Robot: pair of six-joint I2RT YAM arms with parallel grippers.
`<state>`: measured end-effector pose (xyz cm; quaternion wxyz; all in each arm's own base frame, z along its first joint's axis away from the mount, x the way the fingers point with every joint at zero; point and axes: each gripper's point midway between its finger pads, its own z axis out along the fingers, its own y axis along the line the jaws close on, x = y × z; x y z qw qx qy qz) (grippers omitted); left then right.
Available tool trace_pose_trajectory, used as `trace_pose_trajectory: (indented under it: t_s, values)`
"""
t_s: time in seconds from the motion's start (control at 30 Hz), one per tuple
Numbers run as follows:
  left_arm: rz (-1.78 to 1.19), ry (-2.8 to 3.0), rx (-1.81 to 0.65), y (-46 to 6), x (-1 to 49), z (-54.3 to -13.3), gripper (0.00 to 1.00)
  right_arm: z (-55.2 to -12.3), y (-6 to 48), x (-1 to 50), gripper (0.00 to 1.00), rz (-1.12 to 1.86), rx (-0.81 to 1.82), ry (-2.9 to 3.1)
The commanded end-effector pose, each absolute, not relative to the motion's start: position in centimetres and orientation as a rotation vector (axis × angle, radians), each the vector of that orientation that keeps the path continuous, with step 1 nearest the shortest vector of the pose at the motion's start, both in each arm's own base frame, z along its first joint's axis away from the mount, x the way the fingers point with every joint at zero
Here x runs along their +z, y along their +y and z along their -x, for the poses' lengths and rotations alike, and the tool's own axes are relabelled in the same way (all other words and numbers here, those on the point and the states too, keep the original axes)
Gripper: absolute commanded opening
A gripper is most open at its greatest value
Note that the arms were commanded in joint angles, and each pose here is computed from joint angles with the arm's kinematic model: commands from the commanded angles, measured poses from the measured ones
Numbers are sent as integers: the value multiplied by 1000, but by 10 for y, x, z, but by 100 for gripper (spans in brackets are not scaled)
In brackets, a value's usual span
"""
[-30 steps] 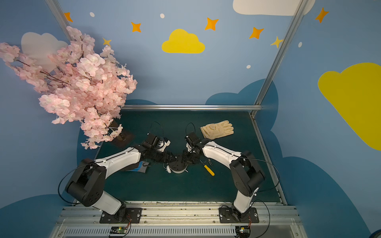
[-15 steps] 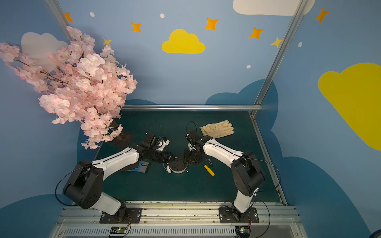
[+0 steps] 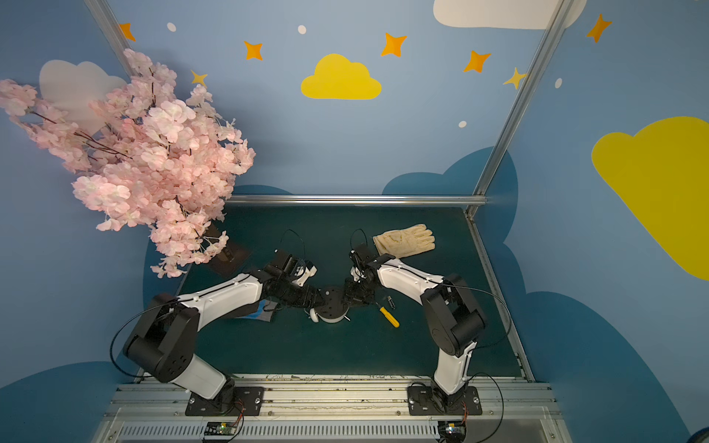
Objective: Remove the battery from the alarm
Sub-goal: Install the cover on the alarm.
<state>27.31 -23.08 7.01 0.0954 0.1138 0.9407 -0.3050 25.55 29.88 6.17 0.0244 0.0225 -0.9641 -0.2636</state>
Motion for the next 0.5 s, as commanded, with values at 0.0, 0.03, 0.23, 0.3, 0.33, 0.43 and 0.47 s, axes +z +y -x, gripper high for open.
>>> trace_pose_trajectory:
  t_s: [0.0,0.03,0.23,0.3,0.33,0.43,0.47]
  values:
    - [-364,2784,-924,-235,74,-274,70,-248,291,48,27,-57,-772,-2969]
    - [-361,2787,-926,-235,73,-274,70,-246,289,44,25,-54,-760,-2964]
    - [-330,2783,-963,-238,72,-274,70,-230,272,11,24,-56,-579,-2939]
    - [-301,2766,-985,-236,77,-277,70,-224,269,3,24,-64,-551,-2918]
    - [-284,2755,-996,-234,81,-279,70,-225,272,5,26,-70,-576,-2915]
    - [-222,2723,-994,-218,92,-287,71,-242,286,37,34,-119,-721,-2956]
    - [-207,2720,-984,-212,93,-288,71,-247,289,53,36,-148,-773,-2971]
